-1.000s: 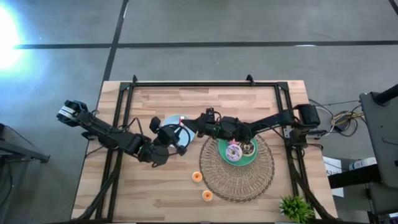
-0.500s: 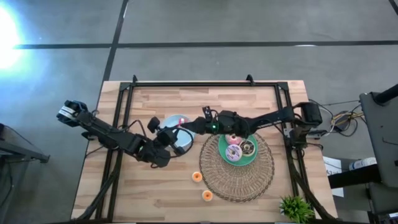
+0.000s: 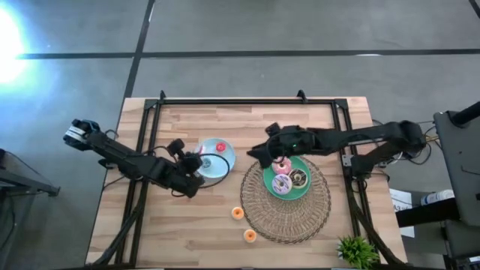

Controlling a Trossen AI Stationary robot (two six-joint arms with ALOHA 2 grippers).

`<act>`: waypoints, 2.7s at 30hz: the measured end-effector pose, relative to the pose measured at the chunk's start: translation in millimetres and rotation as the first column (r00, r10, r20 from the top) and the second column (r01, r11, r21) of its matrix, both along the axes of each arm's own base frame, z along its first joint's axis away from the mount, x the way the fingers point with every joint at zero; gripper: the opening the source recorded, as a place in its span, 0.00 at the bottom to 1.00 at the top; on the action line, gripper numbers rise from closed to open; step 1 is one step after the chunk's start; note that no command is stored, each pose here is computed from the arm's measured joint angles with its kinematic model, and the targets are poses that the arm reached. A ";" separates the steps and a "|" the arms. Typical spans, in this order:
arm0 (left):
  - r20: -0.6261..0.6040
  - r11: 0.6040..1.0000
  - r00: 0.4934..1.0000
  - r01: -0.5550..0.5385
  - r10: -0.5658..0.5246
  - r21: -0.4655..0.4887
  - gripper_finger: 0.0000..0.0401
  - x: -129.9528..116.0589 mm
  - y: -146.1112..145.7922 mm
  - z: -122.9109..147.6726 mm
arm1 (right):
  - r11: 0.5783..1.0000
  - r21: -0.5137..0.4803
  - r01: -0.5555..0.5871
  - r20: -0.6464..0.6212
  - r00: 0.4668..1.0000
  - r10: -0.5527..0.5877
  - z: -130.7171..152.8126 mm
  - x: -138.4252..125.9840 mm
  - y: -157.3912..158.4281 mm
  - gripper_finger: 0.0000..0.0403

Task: Pick & Place donuts
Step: Put the small dark pink donut onto the blue plate, then put the small yellow donut onto the blue plate

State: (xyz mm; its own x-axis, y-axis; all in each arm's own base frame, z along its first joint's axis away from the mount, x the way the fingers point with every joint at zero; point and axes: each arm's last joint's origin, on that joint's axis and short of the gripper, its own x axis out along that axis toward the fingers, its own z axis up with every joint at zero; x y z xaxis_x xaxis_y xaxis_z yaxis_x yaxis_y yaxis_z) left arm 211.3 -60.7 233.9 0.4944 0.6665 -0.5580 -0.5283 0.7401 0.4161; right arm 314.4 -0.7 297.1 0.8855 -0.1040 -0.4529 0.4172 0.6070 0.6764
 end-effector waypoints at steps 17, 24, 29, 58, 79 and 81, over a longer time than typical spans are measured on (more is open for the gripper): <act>-0.058 0.937 0.997 -0.061 0.044 -0.344 0.00 11.4 92.2 -55.7 | 0.992 -0.076 0.104 -0.015 0.994 -0.105 18.4 -26.5 -1.9 0.51; -0.043 0.938 0.997 -0.080 0.070 -0.336 0.00 12.4 107.6 -52.1 | 0.992 -0.076 0.104 -0.019 0.994 -0.106 17.1 -25.6 -1.9 0.51; -0.081 0.929 0.996 -0.068 0.042 -0.363 0.04 15.9 107.2 -60.9 | 0.991 -0.081 0.103 -0.023 0.994 -0.105 16.2 -25.5 -2.0 0.51; 0.056 0.860 0.977 0.209 -0.207 -0.465 0.18 31.6 71.7 -2.7 | 0.979 -0.128 -0.156 -0.171 0.976 0.133 2.9 -29.1 13.8 0.51; 0.282 0.791 0.951 0.266 -0.124 -0.550 0.18 -15.4 -59.7 6.6 | 0.472 -0.353 -0.808 -0.504 0.589 0.632 -79.0 43.0 140.9 0.51; 0.294 0.790 0.949 0.269 -0.119 -0.550 0.18 -19.2 -64.8 6.7 | 0.433 -0.354 -0.829 -0.529 0.559 0.639 -88.9 53.9 149.8 0.51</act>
State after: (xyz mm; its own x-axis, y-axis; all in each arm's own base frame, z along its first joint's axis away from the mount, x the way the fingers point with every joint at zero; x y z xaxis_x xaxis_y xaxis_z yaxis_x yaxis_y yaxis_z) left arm 192.1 -125.4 240.6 0.7414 0.1326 -0.6578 -0.3709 0.8979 -0.2371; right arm 368.3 149.1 208.2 0.5797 0.2323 -0.7810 -0.2678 0.9596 0.0866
